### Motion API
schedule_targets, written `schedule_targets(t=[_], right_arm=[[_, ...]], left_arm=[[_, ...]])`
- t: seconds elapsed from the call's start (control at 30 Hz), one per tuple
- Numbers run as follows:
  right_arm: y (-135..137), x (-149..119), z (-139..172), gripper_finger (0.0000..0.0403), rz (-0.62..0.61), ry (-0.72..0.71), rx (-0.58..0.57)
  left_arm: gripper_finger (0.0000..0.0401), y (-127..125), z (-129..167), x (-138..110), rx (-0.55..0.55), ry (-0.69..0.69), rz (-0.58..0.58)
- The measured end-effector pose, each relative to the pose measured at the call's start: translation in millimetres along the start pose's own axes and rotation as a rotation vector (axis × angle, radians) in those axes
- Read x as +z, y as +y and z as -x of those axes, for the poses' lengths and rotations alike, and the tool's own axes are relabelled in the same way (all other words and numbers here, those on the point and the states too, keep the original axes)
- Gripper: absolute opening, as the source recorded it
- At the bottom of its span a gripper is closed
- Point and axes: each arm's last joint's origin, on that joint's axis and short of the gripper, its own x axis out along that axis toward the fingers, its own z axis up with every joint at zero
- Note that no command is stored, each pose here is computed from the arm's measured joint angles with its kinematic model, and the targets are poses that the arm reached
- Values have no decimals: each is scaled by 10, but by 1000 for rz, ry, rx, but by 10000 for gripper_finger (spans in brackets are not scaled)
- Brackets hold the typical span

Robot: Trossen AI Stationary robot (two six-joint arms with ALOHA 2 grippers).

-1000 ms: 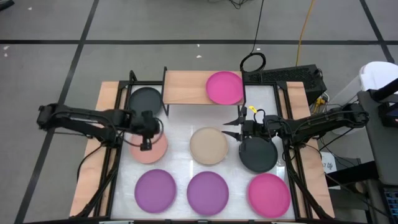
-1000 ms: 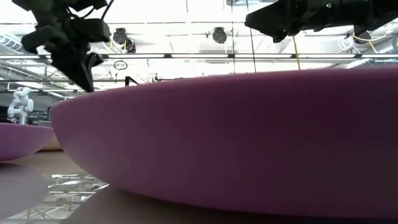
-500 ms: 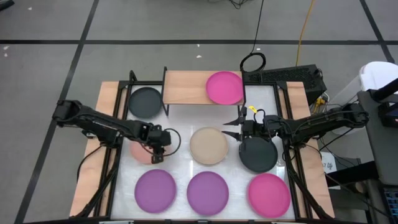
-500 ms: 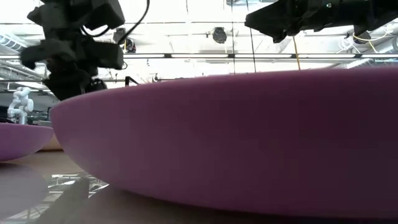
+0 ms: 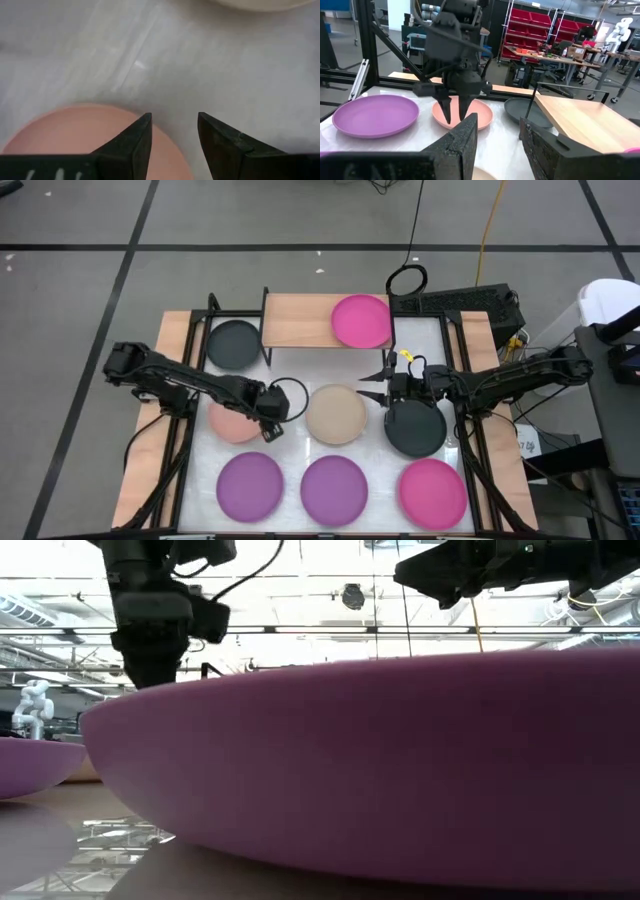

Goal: Place and stack plates onto a shelf
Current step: Stack the light pink plate on top of the pink plate on the shelf

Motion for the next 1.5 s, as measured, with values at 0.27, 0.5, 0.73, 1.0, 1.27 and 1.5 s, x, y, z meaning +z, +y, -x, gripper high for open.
schedule_targets(t=[0.27,0.5,0.73,1.0,1.27,1.5], right_arm=[[1,-8,0,128,0,8,1],[2,-10,0,128,1,10,1],[2,-15,0,128,1,15,2],[4,-29,0,128,3,30,4],[4,-38,0,128,-11,38,5],[4,-37,0,128,-11,38,5]], left_arm=[[163,-25,-218,5,207,225,118],[163,-93,-159,96,151,212,130],[163,-124,-103,147,132,186,124],[163,-82,-250,63,138,184,183],[163,-88,-359,36,77,167,196],[159,13,-482,-99,127,213,201]])
